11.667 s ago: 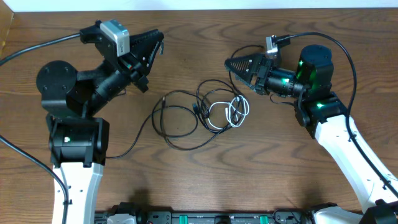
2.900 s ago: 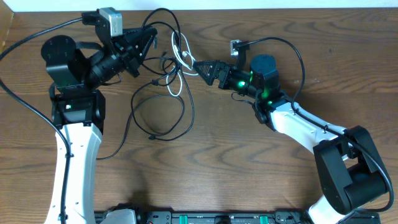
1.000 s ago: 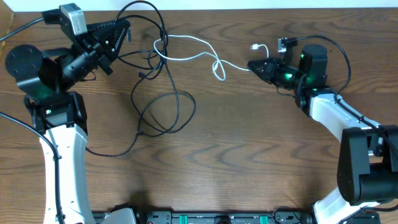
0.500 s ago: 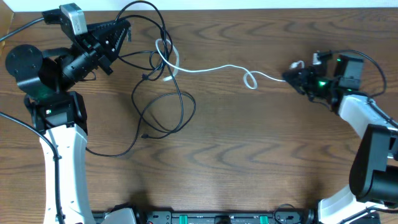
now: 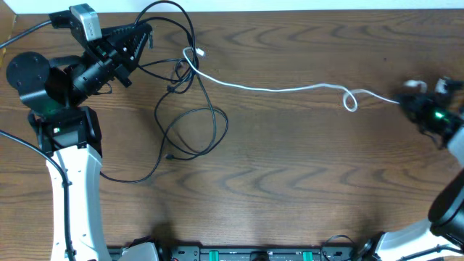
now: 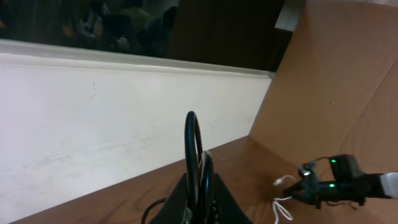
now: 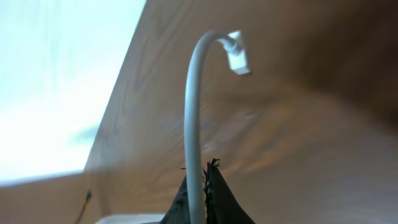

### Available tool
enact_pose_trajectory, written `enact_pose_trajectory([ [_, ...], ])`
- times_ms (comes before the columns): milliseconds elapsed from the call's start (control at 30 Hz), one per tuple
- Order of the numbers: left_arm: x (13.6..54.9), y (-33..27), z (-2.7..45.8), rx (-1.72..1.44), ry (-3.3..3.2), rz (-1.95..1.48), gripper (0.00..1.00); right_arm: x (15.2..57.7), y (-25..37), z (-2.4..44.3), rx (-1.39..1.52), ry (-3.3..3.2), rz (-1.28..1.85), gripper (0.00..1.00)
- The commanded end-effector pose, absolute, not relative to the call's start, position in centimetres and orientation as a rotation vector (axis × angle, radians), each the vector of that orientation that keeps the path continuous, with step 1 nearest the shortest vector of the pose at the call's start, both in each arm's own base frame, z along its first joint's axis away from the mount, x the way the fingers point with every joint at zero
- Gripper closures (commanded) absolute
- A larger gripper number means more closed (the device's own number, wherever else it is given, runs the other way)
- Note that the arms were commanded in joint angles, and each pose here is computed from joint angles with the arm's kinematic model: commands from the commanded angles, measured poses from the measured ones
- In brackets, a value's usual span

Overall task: Untangle cables
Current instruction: 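Pull the white cable far right with the right gripper, stretching it, then release the white cable with the right gripper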

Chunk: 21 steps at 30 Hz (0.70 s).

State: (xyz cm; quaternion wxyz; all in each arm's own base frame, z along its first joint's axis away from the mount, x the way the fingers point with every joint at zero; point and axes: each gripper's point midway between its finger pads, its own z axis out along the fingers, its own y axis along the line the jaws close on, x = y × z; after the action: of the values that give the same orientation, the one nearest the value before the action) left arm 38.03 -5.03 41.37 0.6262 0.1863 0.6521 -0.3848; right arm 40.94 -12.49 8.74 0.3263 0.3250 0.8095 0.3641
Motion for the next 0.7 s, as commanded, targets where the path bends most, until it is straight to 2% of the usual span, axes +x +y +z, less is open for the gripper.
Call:
enact_pose_trajectory([
  [0, 37.9, -4.7, 42.4, 0.437, 1.464, -0.833, 0.93, 39.0, -16.4, 8.9, 0.888, 2.091, 0.871, 0.99],
  [233, 39.1, -3.4, 42.7, 0.389, 1.443, -0.715, 0.92, 36.1, -19.9, 8.1, 0.913, 2.092, 0.785, 0.99],
  [367, 40.8, -1.2, 41.5, 0.238, 1.5, -0.628, 0.93, 34.9, -22.1, 7.5, 0.988, 2.082, 0.709, 0.99],
  [600, 41.3, -0.6, 39.9, 0.167, 1.565, -0.628, 0.93, 33.9, -22.7, 7.1, 1.056, 2.074, 0.716, 0.99],
  [633, 41.4, -0.6, 39.9, 0.167, 1.566, -0.63, 0.93, 33.9, -22.7, 7.1, 1.076, 2.067, 0.726, 0.96],
  [667, 41.4, -0.6, 39.9, 0.167, 1.566, -0.63, 0.92, 33.8, -22.7, 7.1, 1.108, 2.058, 0.742, 0.84],
])
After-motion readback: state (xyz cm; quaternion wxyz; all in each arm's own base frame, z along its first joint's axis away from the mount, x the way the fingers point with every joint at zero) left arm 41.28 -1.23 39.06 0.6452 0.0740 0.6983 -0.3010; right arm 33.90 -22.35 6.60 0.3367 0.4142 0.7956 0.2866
